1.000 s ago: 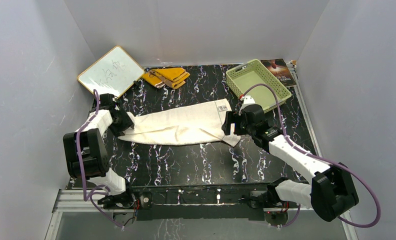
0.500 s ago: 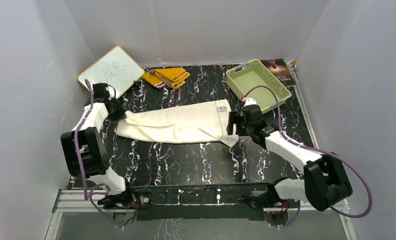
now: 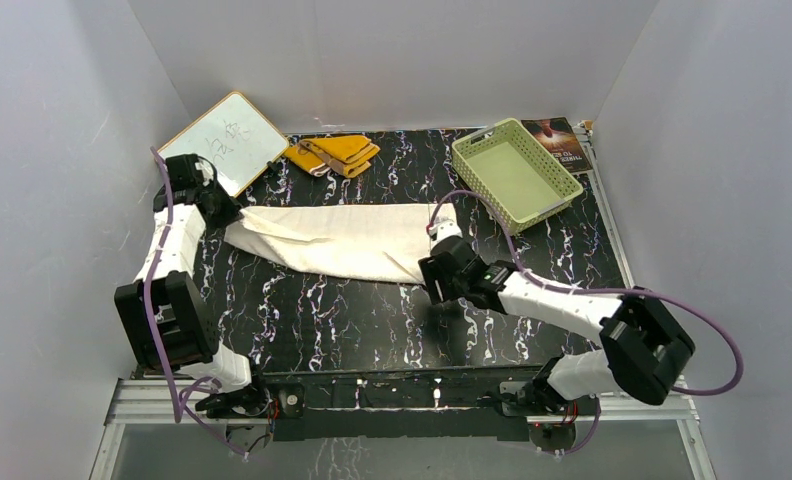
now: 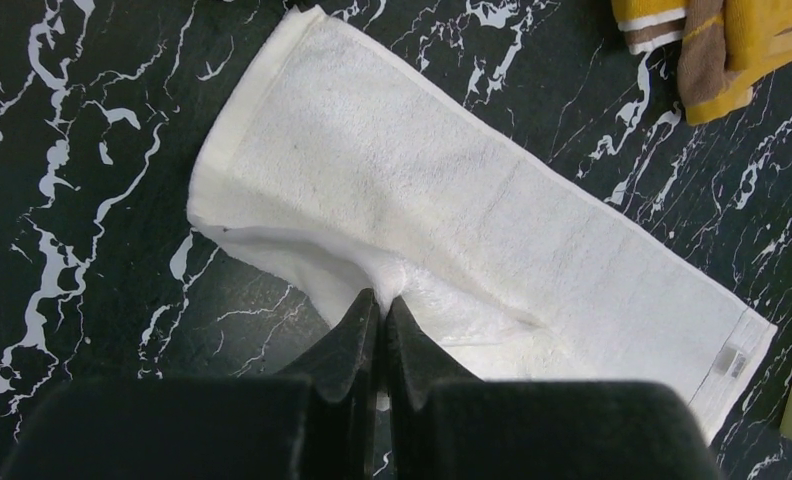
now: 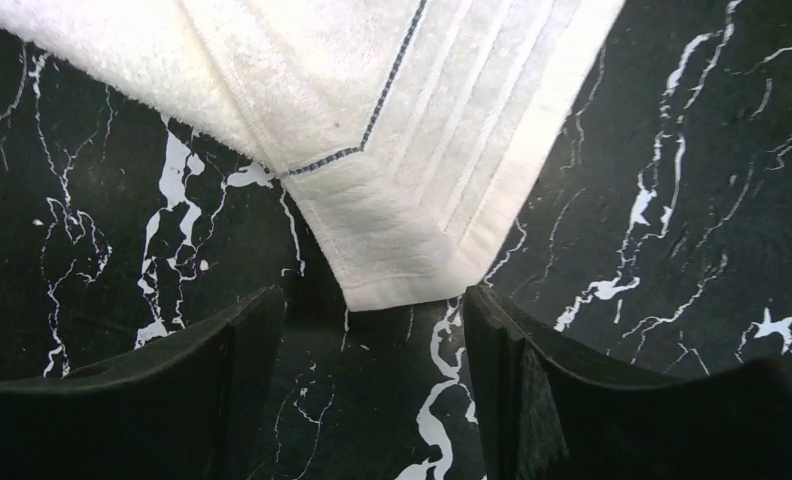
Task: Roll the towels
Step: Flatten out the towel at the center of the board.
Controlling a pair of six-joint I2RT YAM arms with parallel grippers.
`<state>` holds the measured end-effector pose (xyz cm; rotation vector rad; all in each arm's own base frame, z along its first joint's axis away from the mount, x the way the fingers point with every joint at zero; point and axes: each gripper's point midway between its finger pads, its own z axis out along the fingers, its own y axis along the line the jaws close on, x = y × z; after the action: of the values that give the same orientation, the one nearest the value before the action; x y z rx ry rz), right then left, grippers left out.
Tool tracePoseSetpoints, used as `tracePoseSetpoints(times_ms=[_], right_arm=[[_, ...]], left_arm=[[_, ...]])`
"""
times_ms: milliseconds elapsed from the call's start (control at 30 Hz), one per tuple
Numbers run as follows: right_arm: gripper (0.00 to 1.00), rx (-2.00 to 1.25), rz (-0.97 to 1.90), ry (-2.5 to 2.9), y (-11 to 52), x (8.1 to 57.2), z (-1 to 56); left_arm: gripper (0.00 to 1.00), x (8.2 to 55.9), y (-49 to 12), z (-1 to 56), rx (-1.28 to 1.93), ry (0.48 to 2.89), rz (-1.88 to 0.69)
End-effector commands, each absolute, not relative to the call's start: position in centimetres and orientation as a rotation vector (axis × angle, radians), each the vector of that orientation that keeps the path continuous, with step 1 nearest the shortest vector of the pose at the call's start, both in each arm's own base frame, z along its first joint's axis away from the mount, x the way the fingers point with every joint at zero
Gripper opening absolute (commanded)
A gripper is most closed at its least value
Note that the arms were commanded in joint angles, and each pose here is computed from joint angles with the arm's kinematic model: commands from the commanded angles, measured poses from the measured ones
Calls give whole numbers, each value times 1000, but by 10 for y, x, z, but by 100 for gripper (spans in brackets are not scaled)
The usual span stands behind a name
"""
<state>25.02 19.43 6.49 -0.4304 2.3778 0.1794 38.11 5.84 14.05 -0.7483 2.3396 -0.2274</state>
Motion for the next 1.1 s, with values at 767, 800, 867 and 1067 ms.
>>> tracePoseSetpoints(times_ms=[767,800,867,1067], right_arm=[[13,-629,170,2496,225,241,31],[1,-623,166,2495,224,242,33],[0,-613,165,2477,224,245,43],[0,-434,287,2196,220,304,174]], left_arm=[[0,372,61,134,-742,2369,-298],[0,372,62,138,-744,2359,-301],[0,376,64,151,-750,2329,-311],[0,391,65,219,-743,2180,-411]])
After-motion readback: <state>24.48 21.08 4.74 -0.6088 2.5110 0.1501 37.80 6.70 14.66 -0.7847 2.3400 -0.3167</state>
